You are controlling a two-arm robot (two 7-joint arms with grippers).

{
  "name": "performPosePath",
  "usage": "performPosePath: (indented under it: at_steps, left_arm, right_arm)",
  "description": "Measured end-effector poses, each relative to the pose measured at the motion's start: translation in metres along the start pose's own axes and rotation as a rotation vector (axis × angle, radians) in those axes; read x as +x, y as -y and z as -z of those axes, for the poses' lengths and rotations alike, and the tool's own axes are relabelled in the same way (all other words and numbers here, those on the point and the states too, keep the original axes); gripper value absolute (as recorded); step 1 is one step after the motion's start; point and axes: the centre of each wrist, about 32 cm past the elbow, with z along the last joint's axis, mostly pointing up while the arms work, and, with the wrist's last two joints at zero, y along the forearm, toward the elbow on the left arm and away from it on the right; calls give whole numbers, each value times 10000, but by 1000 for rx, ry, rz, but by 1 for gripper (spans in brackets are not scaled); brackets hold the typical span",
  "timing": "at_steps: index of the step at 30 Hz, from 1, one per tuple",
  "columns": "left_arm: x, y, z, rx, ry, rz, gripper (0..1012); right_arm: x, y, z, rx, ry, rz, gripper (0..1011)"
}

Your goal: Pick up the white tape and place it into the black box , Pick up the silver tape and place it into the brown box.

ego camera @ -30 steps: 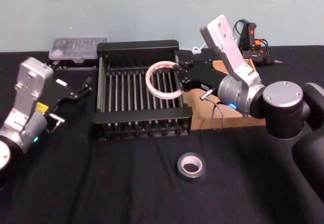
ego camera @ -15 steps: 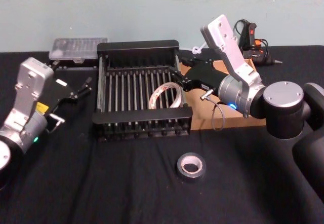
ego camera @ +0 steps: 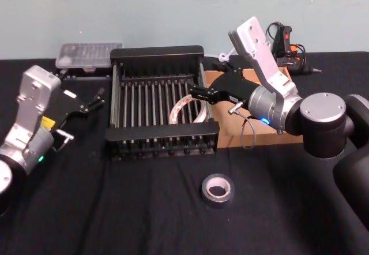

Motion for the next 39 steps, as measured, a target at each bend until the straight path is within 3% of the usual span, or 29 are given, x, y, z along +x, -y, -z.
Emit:
performPosePath:
  at_steps: [5,20,31,39]
  left_arm:
    - [0,0,0,0,0,0,1001]
    - [0,0,0,0,0,0,1001]
    - [0,0,0,0,0,0,1001]
    - [0,0,0,0,0,0,1001]
  right_arm:
    - [0,0,0,0,0,0,997]
    - [15,65,-2,8,-3,15,1002]
    - [87,386,-2,6,-4,20,1002]
    - [197,771,14,18,16,29,1002]
